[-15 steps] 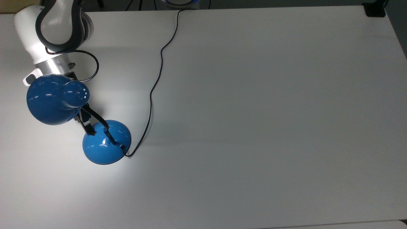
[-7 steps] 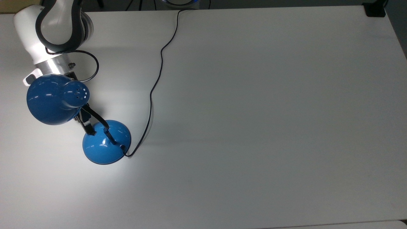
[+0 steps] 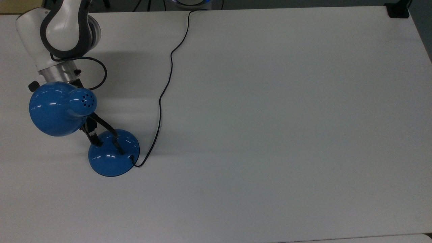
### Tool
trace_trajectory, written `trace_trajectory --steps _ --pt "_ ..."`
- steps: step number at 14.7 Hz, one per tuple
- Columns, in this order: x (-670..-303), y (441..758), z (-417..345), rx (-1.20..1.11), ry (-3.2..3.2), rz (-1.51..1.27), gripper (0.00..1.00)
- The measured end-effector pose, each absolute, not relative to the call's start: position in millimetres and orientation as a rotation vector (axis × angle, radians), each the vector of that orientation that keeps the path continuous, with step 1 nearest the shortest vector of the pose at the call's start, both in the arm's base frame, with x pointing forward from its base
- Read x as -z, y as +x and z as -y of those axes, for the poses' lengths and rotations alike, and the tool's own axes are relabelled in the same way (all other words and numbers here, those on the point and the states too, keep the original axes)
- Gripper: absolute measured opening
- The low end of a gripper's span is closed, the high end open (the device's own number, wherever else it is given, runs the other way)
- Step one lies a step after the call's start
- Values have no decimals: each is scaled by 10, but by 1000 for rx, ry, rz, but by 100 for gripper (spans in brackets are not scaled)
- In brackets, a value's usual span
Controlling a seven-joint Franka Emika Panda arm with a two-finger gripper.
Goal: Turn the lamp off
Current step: 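Lift the gripper up and away from the lamp base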
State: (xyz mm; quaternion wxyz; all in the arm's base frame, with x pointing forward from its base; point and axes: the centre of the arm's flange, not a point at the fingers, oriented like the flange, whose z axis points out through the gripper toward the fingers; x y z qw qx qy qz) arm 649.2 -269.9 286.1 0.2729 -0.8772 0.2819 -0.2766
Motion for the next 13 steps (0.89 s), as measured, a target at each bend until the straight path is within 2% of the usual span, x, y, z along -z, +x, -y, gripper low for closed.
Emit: trace_trajectory --steps 6,10,13 --pt "-2918 6431 2812 766 -2419 -714 1" --pt "-3244 6023 3188 596 -2568 -471 1" --pt "-3735 5497 3555 368 -2680 -285 4"
